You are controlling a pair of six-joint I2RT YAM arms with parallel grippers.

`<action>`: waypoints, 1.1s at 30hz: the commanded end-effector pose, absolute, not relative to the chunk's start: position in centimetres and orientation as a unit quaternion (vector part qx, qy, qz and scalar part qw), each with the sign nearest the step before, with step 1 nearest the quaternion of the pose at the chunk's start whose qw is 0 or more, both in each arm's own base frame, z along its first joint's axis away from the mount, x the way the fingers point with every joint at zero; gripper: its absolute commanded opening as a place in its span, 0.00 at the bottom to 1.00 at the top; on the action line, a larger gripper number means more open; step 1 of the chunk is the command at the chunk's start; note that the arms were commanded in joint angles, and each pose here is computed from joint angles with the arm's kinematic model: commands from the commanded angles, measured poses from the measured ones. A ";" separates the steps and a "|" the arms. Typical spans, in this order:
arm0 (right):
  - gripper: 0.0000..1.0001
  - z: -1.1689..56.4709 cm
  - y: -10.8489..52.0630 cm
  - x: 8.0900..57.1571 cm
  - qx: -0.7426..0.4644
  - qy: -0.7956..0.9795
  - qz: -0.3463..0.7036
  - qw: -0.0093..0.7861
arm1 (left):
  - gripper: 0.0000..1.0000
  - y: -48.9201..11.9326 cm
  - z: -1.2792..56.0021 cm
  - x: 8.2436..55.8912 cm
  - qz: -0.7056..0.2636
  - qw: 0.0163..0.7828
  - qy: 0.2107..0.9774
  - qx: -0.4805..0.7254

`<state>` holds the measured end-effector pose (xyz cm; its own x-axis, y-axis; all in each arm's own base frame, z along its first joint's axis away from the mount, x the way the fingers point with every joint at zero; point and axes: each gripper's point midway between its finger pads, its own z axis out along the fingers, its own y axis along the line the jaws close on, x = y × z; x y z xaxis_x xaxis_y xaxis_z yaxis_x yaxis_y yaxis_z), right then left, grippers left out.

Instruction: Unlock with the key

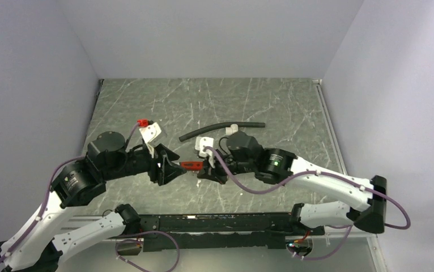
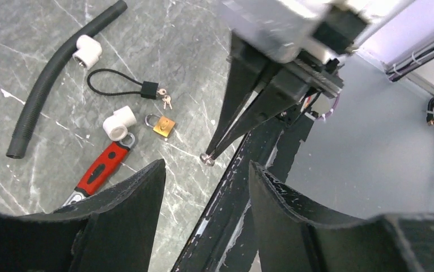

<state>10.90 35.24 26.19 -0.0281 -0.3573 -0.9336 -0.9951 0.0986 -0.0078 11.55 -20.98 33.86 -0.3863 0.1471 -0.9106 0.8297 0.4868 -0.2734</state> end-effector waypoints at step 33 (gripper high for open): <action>0.00 19.9 30.7 4.5 -0.471 0.784 0.401 0.051 | 0.49 -27.3 25.2 7.8 -0.604 0.424 0.560 0.376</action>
<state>5.17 30.40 19.06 -0.5557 -0.7080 -0.4358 -0.7852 0.2747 0.5550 8.61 -26.65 23.19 -0.4344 -0.0837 -0.8968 0.8929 0.0905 -0.4410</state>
